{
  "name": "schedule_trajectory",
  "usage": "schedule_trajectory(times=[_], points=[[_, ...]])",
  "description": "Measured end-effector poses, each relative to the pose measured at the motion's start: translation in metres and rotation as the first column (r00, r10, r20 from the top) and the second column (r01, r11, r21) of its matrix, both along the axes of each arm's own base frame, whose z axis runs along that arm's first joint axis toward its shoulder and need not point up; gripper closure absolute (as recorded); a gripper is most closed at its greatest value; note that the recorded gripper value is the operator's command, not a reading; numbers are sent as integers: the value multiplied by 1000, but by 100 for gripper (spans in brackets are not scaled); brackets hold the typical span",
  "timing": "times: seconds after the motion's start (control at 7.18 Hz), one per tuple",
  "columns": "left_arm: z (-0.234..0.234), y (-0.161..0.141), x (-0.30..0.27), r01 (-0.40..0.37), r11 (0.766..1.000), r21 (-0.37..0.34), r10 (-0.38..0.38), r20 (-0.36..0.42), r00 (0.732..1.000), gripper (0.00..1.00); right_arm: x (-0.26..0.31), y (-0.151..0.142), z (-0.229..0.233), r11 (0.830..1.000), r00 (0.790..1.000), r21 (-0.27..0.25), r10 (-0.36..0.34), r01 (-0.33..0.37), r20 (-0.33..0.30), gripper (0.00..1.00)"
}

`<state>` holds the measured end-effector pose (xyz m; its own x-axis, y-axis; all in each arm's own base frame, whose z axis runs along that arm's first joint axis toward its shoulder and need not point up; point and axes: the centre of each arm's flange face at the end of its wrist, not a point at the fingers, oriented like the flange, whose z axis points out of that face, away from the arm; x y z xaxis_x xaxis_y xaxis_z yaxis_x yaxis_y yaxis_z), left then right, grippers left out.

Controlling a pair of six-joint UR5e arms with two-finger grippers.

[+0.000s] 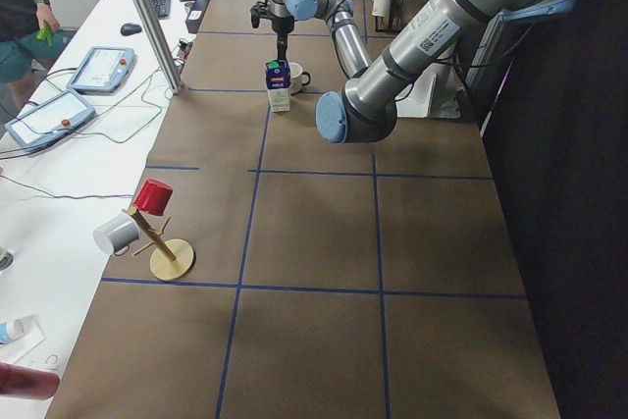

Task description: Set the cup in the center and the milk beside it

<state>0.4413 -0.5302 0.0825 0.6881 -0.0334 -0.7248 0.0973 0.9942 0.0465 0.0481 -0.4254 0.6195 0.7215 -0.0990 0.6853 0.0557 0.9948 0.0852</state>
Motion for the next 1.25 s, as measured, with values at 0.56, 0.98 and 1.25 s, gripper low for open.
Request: schedule_trajectory(times=[0.56,0.98,1.25], points=[[117,-2,-176,-218,964,150,213,50,976,0,0,4,15,999,1000,-37,6,-6,0,1],[280,8,-347,-340,922,188,326,100,940,0,0,6,25,998,1000,-61,9,-9,-1,0],[378,51,-428,-316,944,98,311,67,948,0,0,6,25,998,1000,-63,11,-11,-1,0]])
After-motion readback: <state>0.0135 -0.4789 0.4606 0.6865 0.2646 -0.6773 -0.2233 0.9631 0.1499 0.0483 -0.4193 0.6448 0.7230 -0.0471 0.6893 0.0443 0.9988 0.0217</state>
